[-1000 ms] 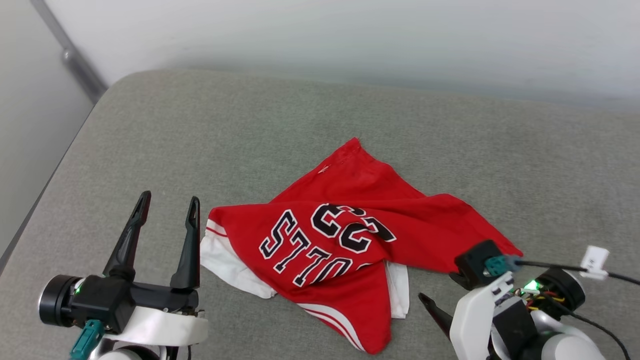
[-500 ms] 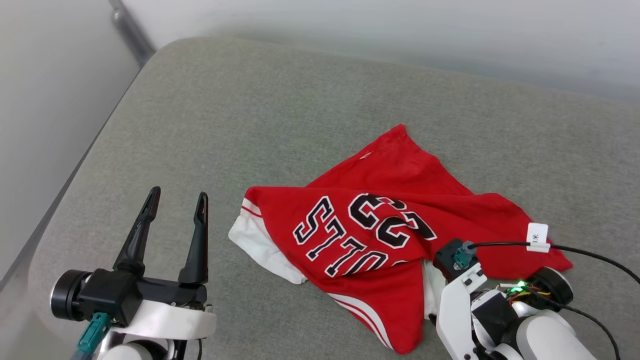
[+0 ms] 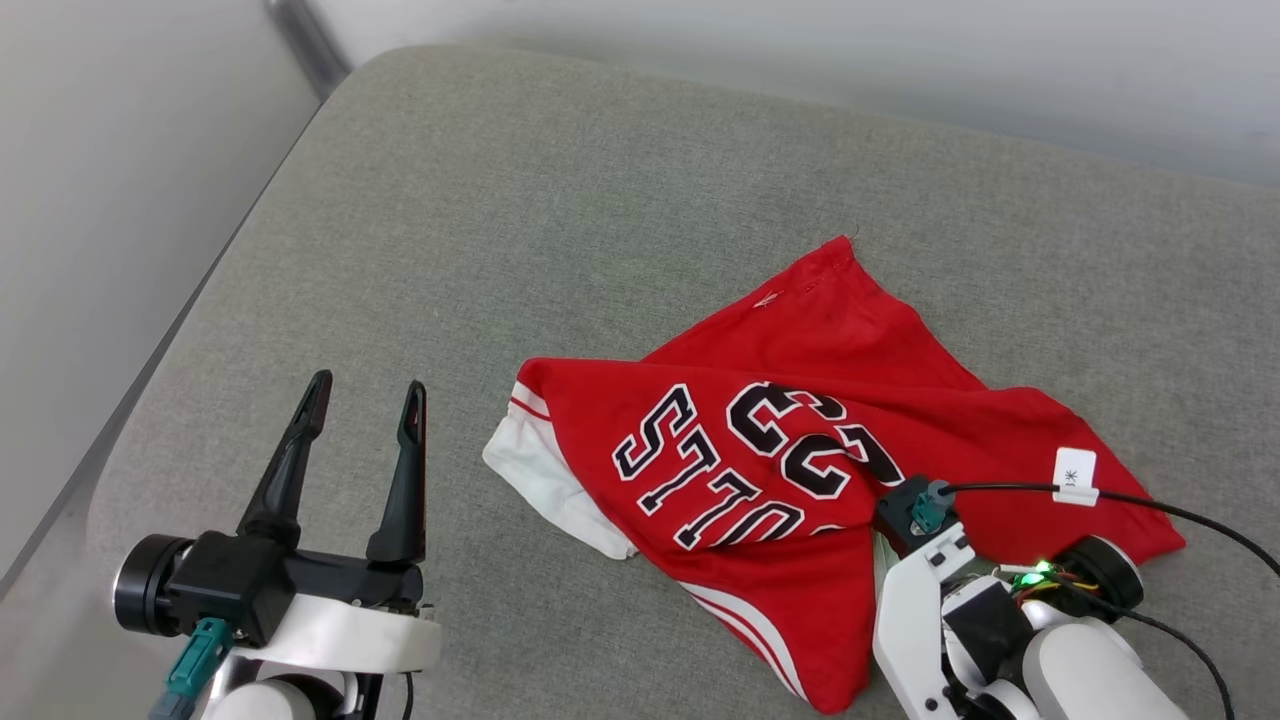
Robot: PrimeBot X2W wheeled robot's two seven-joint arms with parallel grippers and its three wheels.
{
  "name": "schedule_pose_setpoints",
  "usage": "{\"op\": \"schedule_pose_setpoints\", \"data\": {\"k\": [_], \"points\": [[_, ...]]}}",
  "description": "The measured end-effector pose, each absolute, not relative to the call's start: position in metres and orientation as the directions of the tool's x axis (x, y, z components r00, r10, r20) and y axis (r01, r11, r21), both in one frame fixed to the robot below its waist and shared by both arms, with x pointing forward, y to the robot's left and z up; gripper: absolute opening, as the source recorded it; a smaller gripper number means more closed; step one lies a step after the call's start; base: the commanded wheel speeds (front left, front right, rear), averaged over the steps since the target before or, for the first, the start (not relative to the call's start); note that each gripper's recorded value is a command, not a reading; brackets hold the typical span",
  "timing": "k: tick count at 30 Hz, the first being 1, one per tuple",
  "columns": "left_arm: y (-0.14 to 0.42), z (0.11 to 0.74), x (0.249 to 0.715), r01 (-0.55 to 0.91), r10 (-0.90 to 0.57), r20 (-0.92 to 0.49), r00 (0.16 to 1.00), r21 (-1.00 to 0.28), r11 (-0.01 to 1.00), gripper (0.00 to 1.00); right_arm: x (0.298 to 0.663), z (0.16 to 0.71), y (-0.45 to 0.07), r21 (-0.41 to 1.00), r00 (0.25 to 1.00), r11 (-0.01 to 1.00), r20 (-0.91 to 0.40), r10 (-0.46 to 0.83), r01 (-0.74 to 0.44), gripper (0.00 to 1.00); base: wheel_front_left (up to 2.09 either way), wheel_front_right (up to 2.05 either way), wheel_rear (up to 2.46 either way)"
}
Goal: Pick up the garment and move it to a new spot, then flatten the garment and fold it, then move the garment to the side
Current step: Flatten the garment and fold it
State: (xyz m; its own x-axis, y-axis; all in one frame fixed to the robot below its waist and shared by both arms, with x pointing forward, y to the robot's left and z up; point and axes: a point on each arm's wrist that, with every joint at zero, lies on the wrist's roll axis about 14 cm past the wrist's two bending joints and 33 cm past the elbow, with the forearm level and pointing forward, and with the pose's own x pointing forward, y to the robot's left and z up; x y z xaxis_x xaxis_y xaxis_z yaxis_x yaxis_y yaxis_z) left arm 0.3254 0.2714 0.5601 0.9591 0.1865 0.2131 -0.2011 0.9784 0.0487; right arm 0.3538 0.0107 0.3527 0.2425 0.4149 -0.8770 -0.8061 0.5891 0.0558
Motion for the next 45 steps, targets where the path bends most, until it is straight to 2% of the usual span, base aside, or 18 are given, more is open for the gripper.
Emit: {"op": "schedule_pose_setpoints", "data": {"k": [1, 5, 8, 13, 19, 26, 33, 41, 45], "points": [[0.271, 0.559, 0.327, -0.196, 0.182, 0.212, 0.960, 0.050, 0.979, 1.00, 0.354, 0.352, 0.010, 0.056, 0.253, 0.596, -0.871, 0.421, -0.801, 0.00, 0.00, 0.00, 0.00], [0.267, 0.560, 0.330, -0.178, 0.164, 0.216, 0.962, 0.047, 0.983, 1.00, 0.357, 0.358, 0.003, 0.051, 0.292, 0.629, -0.855, 0.429, -0.775, 0.00, 0.00, 0.00, 0.00], [0.261, 0.561, 0.335, -0.152, 0.138, 0.225, 0.964, 0.043, 0.987, 1.00, 0.367, 0.364, -0.018, 0.015, 0.348, 0.675, -0.848, 0.400, -0.738, 0.00, 0.00, 0.00, 0.00], [0.244, 0.561, 0.345, -0.089, 0.077, 0.231, 0.970, 0.043, 0.995, 1.00, 0.385, 0.378, -0.090, -0.102, 0.461, 0.768, -0.846, 0.267, -0.632, 0.00, 0.00, 0.00, 0.00], [0.221, 0.563, 0.362, -0.001, -0.008, 0.243, 0.970, 0.036, 0.999, 1.00, 0.390, 0.403, -0.183, -0.209, 0.542, 0.867, -0.836, 0.081, -0.452, 0.00, 0.00, 0.00, 0.00], [0.196, 0.560, 0.381, 0.083, -0.088, 0.240, 0.967, 0.029, 0.996, 1.00, 0.379, 0.416, -0.271, -0.277, 0.542, 0.928, -0.834, -0.103, -0.251, 0.00, 0.00, 0.00, 0.00], [0.190, 0.554, 0.387, 0.109, -0.112, 0.224, 0.968, 0.025, 0.994, 1.00, 0.384, 0.425, -0.332, -0.335, 0.571, 0.939, -0.787, -0.235, -0.076, 0.00, 0.00, 0.00, 0.00], [0.195, 0.557, 0.382, 0.099, -0.105, 0.228, 0.968, 0.040, 0.994, 1.00, 0.356, 0.409, -0.374, -0.390, 0.480, 0.920, -0.801, -0.359, 0.038, 0.00, 0.00, 0.00, 0.00], [0.196, 0.556, 0.379, 0.098, -0.104, 0.224, 0.969, 0.040, 0.994, 1.00, 0.340, 0.396, -0.371, -0.374, 0.447, 0.926, -0.820, -0.357, 0.054, 0.00, 0.00, 0.00, 0.00]]}}
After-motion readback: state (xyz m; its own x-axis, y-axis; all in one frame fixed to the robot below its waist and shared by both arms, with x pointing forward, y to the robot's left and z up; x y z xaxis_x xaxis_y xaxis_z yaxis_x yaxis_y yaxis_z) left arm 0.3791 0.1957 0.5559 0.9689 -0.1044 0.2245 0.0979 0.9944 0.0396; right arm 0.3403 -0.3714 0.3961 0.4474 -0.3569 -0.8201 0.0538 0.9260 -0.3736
